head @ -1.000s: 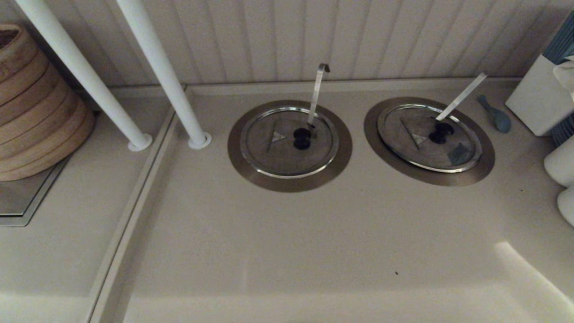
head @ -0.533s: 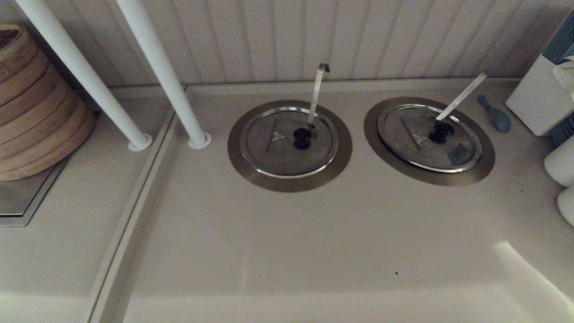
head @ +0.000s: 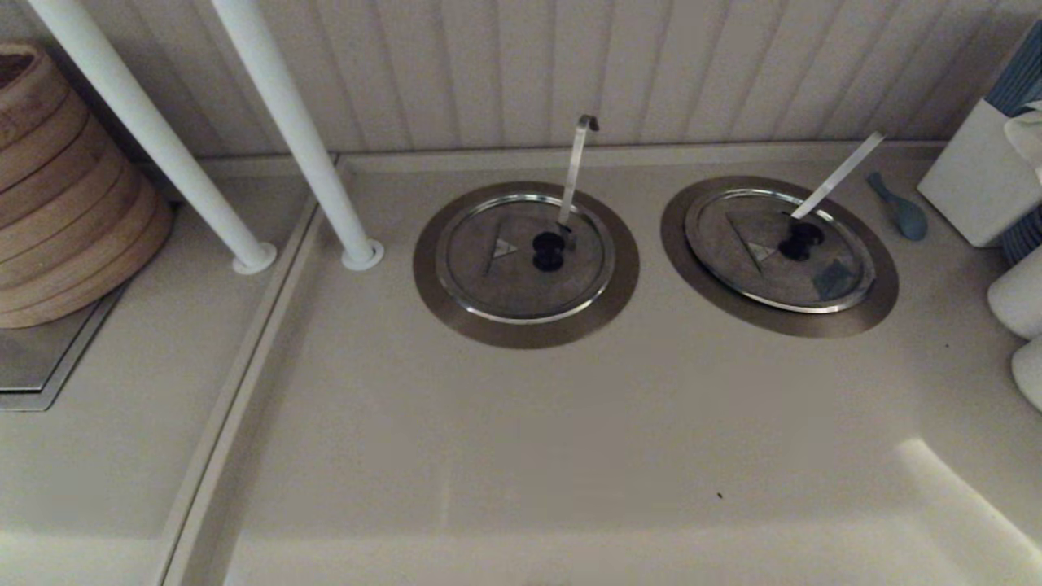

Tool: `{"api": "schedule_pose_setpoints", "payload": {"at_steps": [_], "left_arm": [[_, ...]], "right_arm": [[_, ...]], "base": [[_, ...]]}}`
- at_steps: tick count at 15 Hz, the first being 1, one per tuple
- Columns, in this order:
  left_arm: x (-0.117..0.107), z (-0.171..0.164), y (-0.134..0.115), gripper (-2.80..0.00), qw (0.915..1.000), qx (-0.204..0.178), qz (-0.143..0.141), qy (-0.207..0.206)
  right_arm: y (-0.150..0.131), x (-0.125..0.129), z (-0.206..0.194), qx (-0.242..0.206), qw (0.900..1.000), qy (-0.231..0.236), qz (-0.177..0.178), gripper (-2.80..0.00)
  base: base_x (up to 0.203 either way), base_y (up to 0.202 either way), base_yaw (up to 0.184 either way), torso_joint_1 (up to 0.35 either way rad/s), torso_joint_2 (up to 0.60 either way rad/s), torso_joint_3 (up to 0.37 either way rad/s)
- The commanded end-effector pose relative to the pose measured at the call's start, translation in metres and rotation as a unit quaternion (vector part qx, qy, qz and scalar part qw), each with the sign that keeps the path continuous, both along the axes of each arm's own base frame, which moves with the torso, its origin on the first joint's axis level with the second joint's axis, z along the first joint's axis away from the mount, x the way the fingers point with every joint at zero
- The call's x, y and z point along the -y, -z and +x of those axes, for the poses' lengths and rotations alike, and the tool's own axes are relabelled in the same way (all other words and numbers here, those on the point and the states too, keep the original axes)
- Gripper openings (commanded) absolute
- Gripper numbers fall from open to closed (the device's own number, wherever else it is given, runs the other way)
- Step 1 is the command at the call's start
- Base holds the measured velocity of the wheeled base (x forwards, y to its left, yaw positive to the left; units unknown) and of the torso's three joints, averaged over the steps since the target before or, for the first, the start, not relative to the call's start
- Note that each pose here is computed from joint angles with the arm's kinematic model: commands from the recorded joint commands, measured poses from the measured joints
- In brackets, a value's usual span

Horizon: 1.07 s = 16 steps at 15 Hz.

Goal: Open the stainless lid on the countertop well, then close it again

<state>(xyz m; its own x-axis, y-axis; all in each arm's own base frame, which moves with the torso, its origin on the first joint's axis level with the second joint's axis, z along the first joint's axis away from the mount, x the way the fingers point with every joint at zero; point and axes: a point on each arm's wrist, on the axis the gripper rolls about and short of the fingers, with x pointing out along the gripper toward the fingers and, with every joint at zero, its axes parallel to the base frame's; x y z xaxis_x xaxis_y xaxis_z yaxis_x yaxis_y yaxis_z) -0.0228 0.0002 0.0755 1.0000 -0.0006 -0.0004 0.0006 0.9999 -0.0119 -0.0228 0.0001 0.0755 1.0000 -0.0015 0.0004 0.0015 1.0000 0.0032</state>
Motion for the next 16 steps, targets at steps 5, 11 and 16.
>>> {"api": "schedule_pose_setpoints", "payload": {"at_steps": [5,11,16], "left_arm": [[0.0000,0.0001,0.0000,-2.80,1.0000,-0.001,0.000,0.000],[0.0000,0.0001,0.0000,-2.80,1.0000,-0.001,0.000,0.000],[0.0000,0.0001,0.0000,-2.80,1.0000,-0.001,0.000,0.000]], "right_arm": [[0.0000,0.0000,0.0001,-0.001,1.000,-0.001,-0.002,-2.80],[0.0000,0.0000,0.0001,-0.001,1.000,0.000,-0.002,-2.80],[-0.0002,0.0000,0.0001,-0.001,1.000,0.000,-0.001,-2.80]], "base": [[0.000,0.000,0.000,0.000,0.00,0.000],[0.000,0.000,0.000,0.000,0.00,0.000],[0.000,0.000,0.000,0.000,0.00,0.000]]}}
